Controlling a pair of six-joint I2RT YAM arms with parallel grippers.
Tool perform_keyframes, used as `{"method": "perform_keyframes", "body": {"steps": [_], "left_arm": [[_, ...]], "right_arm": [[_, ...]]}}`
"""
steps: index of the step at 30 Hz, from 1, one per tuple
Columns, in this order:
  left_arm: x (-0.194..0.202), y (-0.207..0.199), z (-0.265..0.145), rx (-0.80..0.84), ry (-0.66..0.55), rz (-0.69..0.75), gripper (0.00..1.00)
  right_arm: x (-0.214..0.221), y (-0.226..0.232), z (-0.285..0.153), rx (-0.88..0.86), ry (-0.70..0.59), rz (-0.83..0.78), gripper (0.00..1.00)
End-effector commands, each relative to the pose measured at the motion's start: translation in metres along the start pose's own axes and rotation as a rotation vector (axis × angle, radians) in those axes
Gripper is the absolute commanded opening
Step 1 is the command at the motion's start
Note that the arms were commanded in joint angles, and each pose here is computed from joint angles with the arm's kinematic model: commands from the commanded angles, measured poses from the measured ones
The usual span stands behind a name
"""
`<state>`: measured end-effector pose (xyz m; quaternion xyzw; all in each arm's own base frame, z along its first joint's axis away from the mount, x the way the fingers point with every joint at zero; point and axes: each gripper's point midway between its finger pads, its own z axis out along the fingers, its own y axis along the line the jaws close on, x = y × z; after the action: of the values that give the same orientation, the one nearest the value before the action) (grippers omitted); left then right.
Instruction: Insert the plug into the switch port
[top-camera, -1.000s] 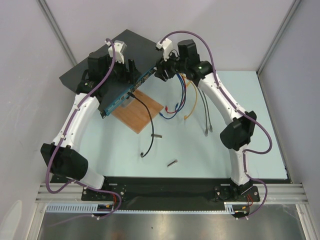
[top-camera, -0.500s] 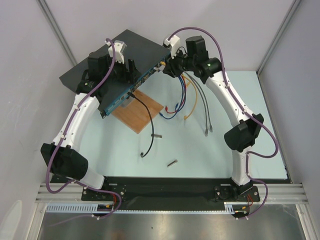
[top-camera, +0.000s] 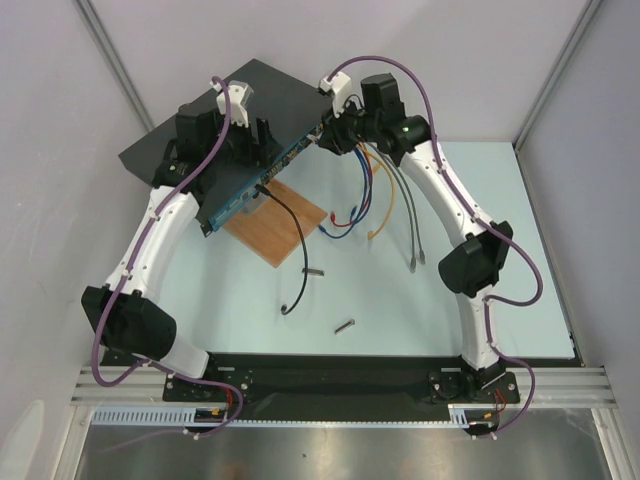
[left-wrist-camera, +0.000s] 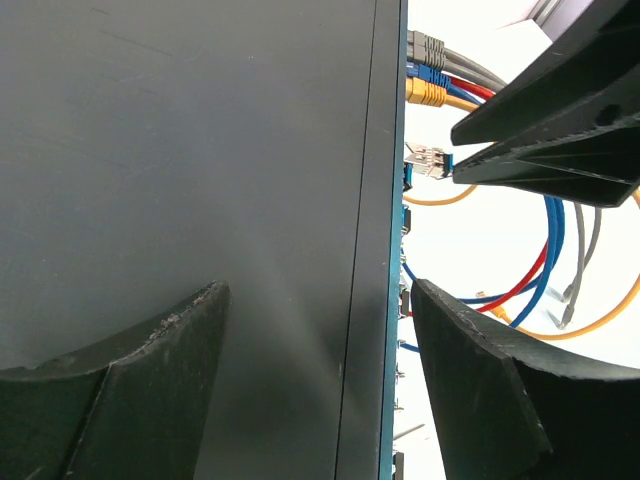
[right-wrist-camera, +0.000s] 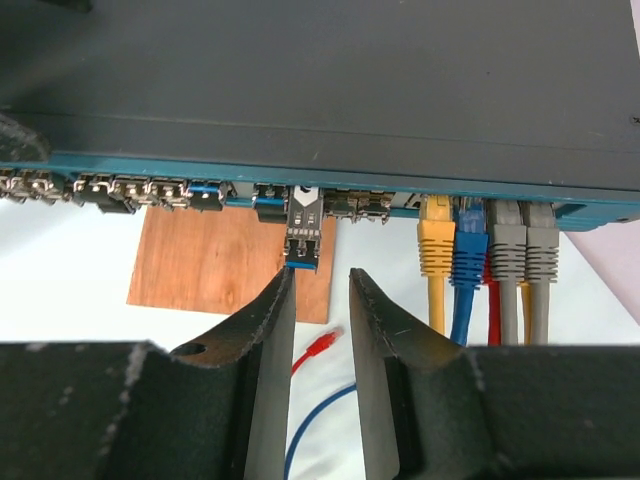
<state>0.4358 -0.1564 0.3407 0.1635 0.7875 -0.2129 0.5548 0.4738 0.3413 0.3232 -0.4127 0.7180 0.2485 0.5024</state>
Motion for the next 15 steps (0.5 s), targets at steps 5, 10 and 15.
{"method": "perform_keyframes", "body": {"steps": [5, 10, 15], "left_arm": [[-0.001, 0.002, -0.001, 0.002, 0.003, -0.002, 0.79], [0.0, 0.003, 0.0, -0.001, 0.007, -0.001, 0.79], [0.003, 0.005, 0.001, -0.003, 0.015, -0.003, 0.79]], "right_arm": [[-0.039, -0.006, 0.003, 0.03, -0.125, -0.022, 0.31], [-0.046, -0.003, 0.011, 0.014, -0.161, -0.028, 0.31], [-0.052, 0.002, 0.019, -0.003, -0.193, -0.032, 0.31]]}}
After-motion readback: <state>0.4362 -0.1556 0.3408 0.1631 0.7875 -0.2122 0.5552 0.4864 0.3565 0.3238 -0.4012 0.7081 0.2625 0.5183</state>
